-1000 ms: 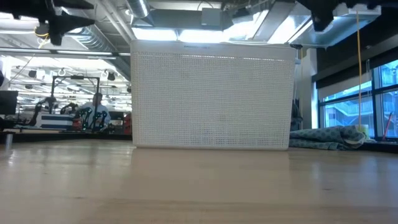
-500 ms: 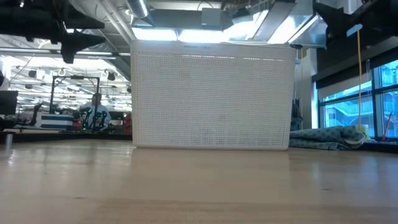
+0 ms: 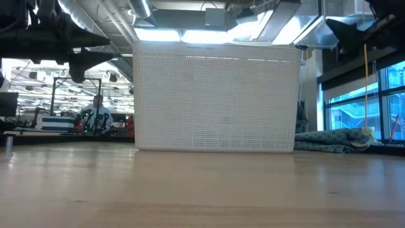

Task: Pick & place medical supplies in basket/bin

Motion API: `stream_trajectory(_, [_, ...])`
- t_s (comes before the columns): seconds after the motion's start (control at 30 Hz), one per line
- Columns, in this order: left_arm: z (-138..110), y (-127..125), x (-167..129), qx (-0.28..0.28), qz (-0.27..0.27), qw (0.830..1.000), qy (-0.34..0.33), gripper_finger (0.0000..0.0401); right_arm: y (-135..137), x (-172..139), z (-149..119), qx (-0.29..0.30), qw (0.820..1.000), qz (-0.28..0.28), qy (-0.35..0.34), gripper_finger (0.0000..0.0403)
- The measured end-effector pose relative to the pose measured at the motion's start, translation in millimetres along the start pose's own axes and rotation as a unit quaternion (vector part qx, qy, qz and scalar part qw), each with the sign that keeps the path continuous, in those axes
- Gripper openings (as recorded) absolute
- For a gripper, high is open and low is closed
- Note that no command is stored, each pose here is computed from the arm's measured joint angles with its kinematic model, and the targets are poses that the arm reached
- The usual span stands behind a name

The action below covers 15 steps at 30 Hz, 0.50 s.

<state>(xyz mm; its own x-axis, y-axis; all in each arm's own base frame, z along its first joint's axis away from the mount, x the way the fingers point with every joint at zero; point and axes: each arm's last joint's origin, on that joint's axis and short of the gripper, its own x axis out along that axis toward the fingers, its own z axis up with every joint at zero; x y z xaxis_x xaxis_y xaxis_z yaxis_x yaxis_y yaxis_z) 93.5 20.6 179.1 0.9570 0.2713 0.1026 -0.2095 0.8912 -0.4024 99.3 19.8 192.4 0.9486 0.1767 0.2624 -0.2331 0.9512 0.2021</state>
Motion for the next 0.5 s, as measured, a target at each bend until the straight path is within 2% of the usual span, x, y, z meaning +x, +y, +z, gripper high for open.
stream_trajectory(0.2, [-8.9, 4.5, 0.5, 0.006, 0.022, 0.999, 0.026, 0.0185, 0.0, -4.6, 2.3, -0.026, 1.000, -0.005, -0.012, 0.0294])
stream_trajectory(0.5, [-9.0, 4.5, 0.6, 0.008, 0.022, 0.999, 0.026, 0.0185, -3.4, -8.0, -9.4, -0.018, 0.998, -0.031, 0.047, 0.0294])
